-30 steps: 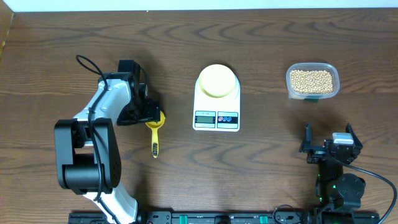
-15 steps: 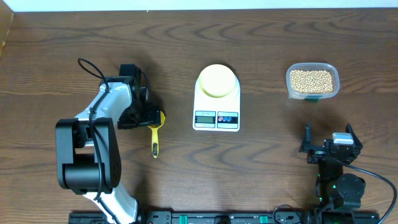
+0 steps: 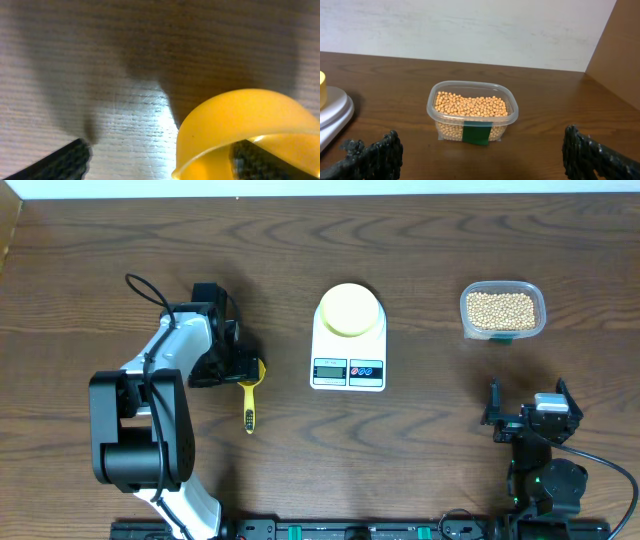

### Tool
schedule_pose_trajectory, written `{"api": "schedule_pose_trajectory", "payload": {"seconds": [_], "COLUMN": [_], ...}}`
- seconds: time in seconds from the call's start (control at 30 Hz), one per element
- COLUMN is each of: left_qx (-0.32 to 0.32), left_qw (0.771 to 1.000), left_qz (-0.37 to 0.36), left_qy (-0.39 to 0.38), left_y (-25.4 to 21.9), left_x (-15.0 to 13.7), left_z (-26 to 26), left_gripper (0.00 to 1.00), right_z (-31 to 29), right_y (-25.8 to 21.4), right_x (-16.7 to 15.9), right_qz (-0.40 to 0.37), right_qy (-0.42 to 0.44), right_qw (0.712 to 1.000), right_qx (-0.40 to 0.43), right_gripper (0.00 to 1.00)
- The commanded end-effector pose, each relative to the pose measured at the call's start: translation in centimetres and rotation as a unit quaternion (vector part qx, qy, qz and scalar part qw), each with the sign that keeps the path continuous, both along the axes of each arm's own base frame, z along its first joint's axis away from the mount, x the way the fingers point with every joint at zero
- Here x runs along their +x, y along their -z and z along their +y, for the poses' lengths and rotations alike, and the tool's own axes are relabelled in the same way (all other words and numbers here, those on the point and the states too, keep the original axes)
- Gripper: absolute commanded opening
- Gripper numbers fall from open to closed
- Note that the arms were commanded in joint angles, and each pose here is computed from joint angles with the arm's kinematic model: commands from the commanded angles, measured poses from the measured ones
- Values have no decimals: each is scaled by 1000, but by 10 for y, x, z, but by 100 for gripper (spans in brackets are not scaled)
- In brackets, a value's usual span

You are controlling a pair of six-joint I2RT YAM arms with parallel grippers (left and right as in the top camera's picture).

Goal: Scoop item into bowl and weigh 50g on scale
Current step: 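Lower the left gripper and close it on the yellow scoop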

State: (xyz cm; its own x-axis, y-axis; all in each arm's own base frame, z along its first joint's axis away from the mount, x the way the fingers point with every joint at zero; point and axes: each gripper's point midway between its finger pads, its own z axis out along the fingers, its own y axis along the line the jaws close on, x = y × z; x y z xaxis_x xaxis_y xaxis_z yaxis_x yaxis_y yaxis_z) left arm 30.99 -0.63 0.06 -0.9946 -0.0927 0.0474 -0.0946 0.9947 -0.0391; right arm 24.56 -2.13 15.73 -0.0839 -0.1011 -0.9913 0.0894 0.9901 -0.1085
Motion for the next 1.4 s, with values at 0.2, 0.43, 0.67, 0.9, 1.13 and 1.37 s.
{"api": "schedule_pose_trajectory", "payload": {"seconds": [0.2, 0.43, 0.67, 0.9, 1.13, 1.37], "left_qx": [6, 6, 6, 6, 6, 6], "left_qw": [1000, 1000, 1000, 1000, 1000, 1000], "left_qz": [5, 5, 5, 5, 5, 2], "left_qy": [5, 5, 5, 5, 5, 5], "left_y": [5, 5, 5, 5, 5, 5], "left_x": [-2, -2, -2, -2, -2, -1], "left_z": [3, 3, 3, 3, 3, 3], "left_gripper": [98, 98, 87, 71, 45, 25], "right_z": [2, 2, 2, 2, 2, 2], "right_y": [0, 0, 0, 0, 0, 0], "right_x": [0, 0, 0, 0, 0, 0], "right_qz": [-1, -1, -1, -1, -1, -1], "right_qy": [-4, -4, -4, -4, -4, -4], "right_qw": [1000, 1000, 1000, 1000, 1000, 1000], "right_qx": [0, 0, 0, 0, 0, 0], "right_gripper": [99, 99, 99, 99, 99, 99]}}
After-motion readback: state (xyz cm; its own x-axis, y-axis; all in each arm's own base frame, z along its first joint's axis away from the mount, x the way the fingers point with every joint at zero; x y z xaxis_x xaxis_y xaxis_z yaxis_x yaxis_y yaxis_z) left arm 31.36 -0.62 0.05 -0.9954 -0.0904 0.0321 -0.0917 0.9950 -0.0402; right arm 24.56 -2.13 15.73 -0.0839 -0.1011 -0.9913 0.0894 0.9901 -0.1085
